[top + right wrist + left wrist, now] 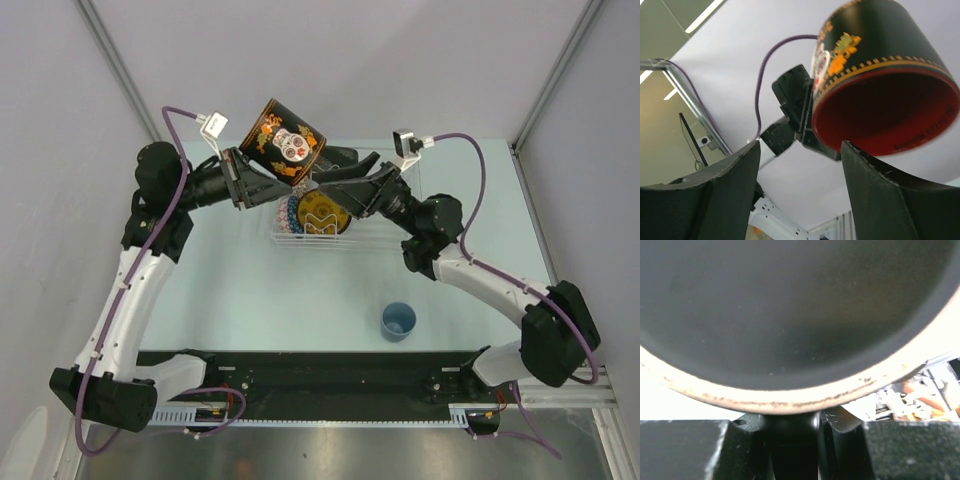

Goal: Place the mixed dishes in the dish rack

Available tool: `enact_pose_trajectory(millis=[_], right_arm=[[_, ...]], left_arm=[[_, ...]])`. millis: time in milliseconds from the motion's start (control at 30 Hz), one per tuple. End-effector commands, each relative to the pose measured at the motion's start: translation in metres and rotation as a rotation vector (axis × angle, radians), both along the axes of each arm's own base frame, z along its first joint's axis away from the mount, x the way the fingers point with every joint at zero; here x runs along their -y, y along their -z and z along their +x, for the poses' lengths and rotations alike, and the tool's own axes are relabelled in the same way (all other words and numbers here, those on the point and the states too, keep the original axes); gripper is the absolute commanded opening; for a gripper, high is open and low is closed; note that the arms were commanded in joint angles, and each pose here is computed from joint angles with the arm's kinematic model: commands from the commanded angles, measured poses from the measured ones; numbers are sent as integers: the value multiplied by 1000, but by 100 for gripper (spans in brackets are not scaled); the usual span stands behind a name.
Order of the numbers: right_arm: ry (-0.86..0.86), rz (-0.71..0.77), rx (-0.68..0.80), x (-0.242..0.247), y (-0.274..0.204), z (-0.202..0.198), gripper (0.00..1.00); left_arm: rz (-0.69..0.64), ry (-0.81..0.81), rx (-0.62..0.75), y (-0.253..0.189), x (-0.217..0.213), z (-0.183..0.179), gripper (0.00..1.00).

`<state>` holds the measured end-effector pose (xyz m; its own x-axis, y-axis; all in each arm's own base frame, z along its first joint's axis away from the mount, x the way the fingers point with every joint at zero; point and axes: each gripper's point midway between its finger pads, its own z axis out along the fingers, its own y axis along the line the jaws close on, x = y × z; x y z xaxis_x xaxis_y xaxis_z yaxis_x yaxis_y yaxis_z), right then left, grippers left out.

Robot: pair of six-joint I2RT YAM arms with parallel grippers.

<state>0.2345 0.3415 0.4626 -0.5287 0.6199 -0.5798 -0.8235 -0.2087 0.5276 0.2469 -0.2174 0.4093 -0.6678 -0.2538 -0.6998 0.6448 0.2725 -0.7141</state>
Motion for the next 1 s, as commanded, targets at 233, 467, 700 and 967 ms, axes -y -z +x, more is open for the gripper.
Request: enact_pose_trajectory(millis=[233,467,700,967], right_arm=[[168,-259,82,70,-2,-29,80],[743,-386,-14,161,8,-8,87],[906,-512,-225,196,56,6,85],[985,-559,-259,214,87,5,88]], left_arm=[[211,-95,375,-26,13,20,0],[360,-34,402,17,77,51,0],[433,-28,386,53,131,102,0],[502,-26,415,105,185,174,0]])
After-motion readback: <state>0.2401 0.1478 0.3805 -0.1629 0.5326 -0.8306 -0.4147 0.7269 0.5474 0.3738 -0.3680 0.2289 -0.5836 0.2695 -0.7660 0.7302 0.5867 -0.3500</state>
